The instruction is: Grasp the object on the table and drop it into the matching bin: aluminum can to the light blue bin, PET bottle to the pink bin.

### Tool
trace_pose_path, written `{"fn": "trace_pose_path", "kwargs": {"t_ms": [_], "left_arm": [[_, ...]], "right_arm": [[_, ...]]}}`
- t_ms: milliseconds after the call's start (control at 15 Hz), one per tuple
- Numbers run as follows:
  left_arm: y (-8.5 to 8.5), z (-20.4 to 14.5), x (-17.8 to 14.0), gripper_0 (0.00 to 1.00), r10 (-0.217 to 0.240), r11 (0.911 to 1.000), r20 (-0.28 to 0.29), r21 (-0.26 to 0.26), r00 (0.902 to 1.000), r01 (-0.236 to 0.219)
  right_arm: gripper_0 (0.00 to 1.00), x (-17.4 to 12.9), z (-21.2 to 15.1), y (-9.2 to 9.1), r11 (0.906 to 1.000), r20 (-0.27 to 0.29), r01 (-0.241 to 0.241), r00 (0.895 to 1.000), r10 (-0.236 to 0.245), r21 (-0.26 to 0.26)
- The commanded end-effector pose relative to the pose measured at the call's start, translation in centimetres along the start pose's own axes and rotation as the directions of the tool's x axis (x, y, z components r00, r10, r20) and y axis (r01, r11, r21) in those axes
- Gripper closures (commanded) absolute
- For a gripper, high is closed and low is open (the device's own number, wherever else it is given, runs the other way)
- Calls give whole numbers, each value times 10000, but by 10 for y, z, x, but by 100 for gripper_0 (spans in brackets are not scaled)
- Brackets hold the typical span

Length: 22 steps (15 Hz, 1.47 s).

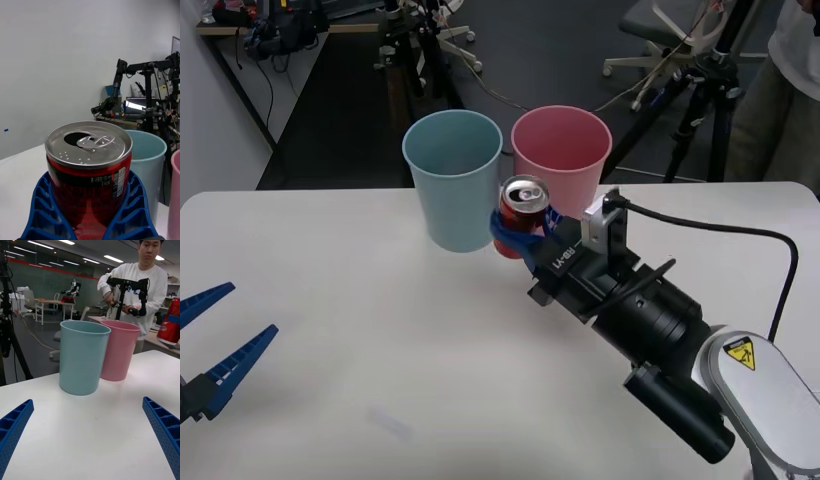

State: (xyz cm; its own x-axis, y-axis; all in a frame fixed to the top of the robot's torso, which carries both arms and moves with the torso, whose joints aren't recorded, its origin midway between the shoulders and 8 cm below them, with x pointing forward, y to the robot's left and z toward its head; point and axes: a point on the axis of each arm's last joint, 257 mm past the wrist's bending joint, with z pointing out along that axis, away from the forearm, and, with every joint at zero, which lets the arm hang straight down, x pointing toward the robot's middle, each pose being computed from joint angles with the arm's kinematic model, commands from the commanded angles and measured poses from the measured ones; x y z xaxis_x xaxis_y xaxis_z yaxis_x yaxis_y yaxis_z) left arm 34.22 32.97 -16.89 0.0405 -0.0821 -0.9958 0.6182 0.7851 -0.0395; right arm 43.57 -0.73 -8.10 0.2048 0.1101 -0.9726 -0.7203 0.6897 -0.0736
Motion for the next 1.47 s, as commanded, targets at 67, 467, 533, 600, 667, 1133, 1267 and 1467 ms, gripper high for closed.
{"fn": "trace_pose_path", "kwargs": {"t_ms": [67,467,533,600,667,1133,1267,1467], "left_arm": [[0,0,0,0,1,10000,1,0,10000,-1],[0,0,0,0,1,10000,1,0,10000,-1],[0,0,0,0,1,10000,1,0,10000,-1],[0,0,0,0,1,10000,1,0,10000,-1],[0,0,0,0,1,10000,1,0,10000,-1],[0,0,0,0,1,10000,1,0,10000,-1],[0,0,0,0,1,10000,1,0,10000,-1],[0,0,0,0,1,10000,1,0,10000,-1]], "right_arm": [[100,-20,25,1,9992,417,-388,9984,386,50],[100,-41,99,-10,9973,1019,-614,9932,570,405],[100,-41,113,-17,9963,1044,-633,9929,570,580],[100,-41,124,-20,9956,1029,-630,9931,557,697],[100,-40,135,-25,9949,986,-592,9938,510,819],[100,-20,198,-69,9799,254,-71,9997,21,1994],[100,-10,208,-79,9736,-65,65,10000,-51,2280],[100,3,214,-88,9692,-442,250,9989,-146,2450]]}}
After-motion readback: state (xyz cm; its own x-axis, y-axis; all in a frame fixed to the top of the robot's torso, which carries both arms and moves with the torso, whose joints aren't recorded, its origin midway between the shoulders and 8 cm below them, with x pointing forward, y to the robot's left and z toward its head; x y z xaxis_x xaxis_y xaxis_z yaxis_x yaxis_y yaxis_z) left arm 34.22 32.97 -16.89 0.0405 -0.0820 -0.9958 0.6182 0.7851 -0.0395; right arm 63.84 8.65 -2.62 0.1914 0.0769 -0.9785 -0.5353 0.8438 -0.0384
